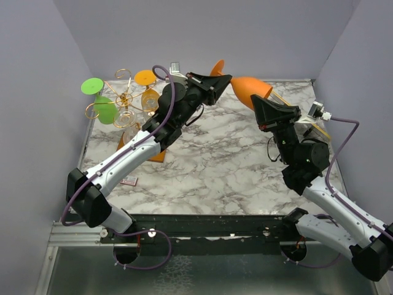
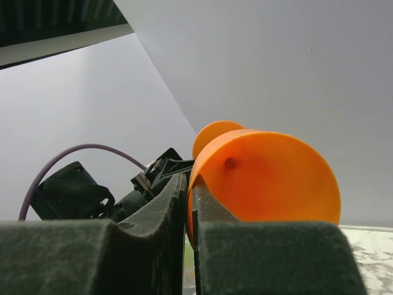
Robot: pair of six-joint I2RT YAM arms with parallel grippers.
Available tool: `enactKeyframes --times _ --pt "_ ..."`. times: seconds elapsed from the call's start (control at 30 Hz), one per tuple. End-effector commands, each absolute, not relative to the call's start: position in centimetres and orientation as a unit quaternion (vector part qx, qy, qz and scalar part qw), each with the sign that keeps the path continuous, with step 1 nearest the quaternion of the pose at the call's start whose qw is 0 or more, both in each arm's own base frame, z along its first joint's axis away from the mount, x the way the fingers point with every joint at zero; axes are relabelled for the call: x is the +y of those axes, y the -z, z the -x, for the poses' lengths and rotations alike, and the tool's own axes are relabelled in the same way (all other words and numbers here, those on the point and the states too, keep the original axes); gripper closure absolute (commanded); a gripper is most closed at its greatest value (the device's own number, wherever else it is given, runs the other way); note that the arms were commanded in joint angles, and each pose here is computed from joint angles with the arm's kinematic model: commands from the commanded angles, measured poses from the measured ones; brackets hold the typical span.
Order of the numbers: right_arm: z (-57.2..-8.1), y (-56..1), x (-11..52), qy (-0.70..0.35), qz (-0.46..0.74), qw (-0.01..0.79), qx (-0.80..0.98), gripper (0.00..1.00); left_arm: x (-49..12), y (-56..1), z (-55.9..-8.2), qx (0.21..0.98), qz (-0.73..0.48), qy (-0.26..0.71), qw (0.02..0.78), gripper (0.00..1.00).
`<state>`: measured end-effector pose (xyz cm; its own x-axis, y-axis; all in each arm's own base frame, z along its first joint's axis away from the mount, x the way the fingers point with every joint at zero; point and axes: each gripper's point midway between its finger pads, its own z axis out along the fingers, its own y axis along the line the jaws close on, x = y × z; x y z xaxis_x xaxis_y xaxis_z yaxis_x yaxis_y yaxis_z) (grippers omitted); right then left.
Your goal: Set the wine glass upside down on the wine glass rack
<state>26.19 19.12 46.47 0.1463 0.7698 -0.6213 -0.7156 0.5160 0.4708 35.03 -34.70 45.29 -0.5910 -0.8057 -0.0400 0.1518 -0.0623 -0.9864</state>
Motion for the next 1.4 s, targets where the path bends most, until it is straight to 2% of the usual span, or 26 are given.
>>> enactKeyframes --times 0.0,0.07,0.2,0.3,0.5,0.7,0.97,1.2,1.37 --pt "-25.7 -46.2 19.3 -0.504 -0.033 0.741 0.442 0.81 -34.5 -48.9 -35.4 0.557 0.231 0.692 0.396 1.0" --pt "-26.0 -45.8 19.1 -0.495 -0.043 0.737 0.458 0.69 -34.8 -49.0 -35.5 0.561 0.21 0.69 0.406 1.0" --pt "-26.3 -44.5 17.6 -0.479 -0.083 0.733 0.476 0.34 -35.0 -49.8 -35.4 0.566 0.145 0.675 0.451 1.0" --pt "-26.5 -42.8 16.3 -0.46 -0.121 0.723 0.5 0.27 -34.7 -50.3 -35.4 0.569 0.08 0.647 0.502 1.0" --pt "-26.4 -40.1 13.1 -0.399 -0.194 0.695 0.566 0.25 -33.0 -49.4 -35.5 0.577 -0.058 0.564 0.588 1.0" --pt "-24.9 -42.1 12.3 -0.413 -0.214 0.674 0.575 0.25 -32.5 -46.9 -33.7 0.553 -0.225 0.46 0.657 1.0" --pt "-24.2 -46.3 17.4 -0.497 -0.159 0.59 0.616 0.25 -33.1 -44.3 -30.6 0.493 -0.376 0.416 0.665 1.0" --pt "-26.3 -44.9 23.8 -0.566 -0.157 0.46 0.666 0.32 -33.9 -43.1 -28.7 0.449 -0.447 0.418 0.651 1.0" --pt "-27.0 -44.5 26.6 -0.6 -0.128 0.429 0.663 0.36 -34.0 -42.2 -28.1 0.444 -0.462 0.422 0.641 1.0"
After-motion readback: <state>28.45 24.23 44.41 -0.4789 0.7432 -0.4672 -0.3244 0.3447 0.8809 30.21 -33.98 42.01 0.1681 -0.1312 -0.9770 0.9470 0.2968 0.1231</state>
